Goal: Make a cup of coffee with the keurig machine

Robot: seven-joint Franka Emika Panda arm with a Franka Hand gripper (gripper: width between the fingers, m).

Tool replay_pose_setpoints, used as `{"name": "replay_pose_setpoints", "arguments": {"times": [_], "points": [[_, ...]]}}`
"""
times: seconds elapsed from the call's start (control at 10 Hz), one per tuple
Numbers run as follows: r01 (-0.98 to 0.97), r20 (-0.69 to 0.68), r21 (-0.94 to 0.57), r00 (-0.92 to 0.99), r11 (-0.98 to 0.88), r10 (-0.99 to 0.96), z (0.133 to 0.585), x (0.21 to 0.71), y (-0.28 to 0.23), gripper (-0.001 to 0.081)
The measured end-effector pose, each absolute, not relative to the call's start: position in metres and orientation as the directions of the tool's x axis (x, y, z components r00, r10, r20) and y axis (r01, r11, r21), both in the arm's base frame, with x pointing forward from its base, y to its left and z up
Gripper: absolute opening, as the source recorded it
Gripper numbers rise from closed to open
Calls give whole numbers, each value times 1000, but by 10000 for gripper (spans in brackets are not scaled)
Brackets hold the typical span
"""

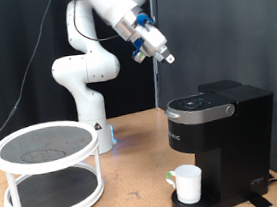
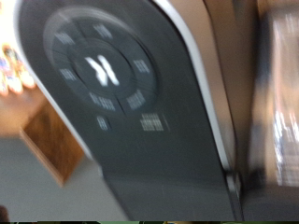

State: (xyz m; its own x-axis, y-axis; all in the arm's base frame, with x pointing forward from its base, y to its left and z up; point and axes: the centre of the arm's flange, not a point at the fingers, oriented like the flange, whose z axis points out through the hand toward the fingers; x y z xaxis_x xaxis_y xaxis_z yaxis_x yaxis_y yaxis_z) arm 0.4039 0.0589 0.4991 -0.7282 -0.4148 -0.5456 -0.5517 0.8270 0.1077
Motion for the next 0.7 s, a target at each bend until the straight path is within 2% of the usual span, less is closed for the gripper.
{"name": "replay_pose_setpoints", "arguments": {"times": [0.2, 0.4, 0.7], "points": [[-543, -484, 33, -743, 839, -462, 504, 423, 69, 734], [-534, -500, 36, -742, 845, -447, 503, 423, 69, 734], [-615, -411, -80, -697, 785, -588, 509, 427, 85, 734]]}}
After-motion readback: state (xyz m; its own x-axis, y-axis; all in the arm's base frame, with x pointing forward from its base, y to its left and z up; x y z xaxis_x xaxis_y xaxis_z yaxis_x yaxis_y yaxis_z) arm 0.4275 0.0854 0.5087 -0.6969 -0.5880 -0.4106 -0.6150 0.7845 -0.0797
